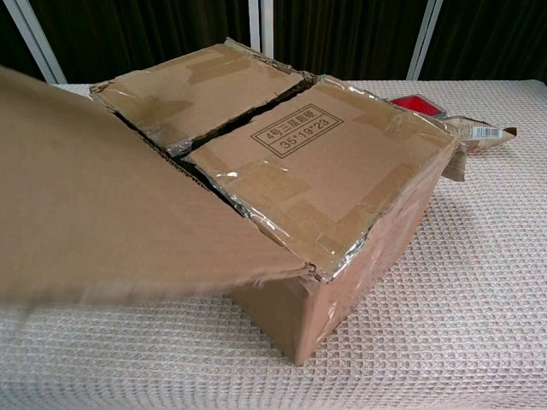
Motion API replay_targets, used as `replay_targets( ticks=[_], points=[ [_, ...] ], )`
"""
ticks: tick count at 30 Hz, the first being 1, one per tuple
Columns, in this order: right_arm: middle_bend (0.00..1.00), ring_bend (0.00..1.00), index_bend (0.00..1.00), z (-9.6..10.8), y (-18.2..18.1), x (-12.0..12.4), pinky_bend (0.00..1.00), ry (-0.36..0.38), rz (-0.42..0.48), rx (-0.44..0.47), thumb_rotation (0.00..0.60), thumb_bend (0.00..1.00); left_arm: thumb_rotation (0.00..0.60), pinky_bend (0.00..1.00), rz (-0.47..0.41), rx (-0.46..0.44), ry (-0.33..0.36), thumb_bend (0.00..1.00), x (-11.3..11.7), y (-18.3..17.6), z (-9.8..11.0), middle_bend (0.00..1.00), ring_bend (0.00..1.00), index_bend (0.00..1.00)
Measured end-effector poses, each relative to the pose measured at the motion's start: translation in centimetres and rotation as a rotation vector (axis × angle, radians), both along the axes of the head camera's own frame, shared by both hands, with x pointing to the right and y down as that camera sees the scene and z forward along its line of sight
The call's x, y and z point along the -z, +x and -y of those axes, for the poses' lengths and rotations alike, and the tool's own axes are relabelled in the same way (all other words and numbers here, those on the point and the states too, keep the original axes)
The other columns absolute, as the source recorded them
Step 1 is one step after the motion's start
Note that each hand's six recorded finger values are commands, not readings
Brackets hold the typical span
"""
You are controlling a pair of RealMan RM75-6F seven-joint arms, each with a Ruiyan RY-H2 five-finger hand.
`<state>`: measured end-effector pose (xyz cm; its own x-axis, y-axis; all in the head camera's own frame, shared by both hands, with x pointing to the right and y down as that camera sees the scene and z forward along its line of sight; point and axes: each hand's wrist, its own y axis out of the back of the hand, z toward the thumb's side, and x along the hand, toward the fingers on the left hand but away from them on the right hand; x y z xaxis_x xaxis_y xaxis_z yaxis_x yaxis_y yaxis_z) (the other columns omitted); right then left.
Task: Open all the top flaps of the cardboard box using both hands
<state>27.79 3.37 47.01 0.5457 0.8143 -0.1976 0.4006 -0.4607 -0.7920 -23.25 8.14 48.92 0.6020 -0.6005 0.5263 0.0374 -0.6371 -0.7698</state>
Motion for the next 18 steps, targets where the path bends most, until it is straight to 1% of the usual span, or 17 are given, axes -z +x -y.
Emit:
replay_targets(
  ticks=[3,6,10,12,18],
  points=[
    [0.05,0.00,0.00,-0.1,-0.1,-0.1,0.00,-0.001,-0.004,0.002,0.600,0.68,0.000,0.20,-0.017,0.004,0.018,0.00,0.4,-0.1,0.0,0.53,0.10,0.08],
    [0.05,0.00,0.00,-0.2,0.0,-0.1,0.00,0.005,-0.011,0.003,0.600,0.68,0.000,0.20,-0.030,0.007,0.031,0.01,0.3,0.0,0.2,0.37,0.10,0.07],
    [0.05,0.00,0.00,-0.3,0.3,0.1,0.00,0.013,-0.019,-0.003,0.600,0.68,0.000,0.20,-0.046,0.016,0.036,0.02,-0.3,0.3,0.6,0.30,0.10,0.07],
    [0.04,0.00,0.00,-0.3,0.5,0.3,0.00,0.019,-0.027,-0.006,0.600,0.68,0.000,0.20,-0.048,0.023,0.040,0.04,-0.6,0.4,0.9,0.24,0.10,0.07],
    [0.03,0.00,0.00,-0.2,0.9,0.9,0.00,0.034,-0.028,-0.022,0.600,0.68,0.000,0.19,-0.030,0.033,0.105,0.05,-1.8,0.8,1.6,0.11,0.05,0.04]
  ],
)
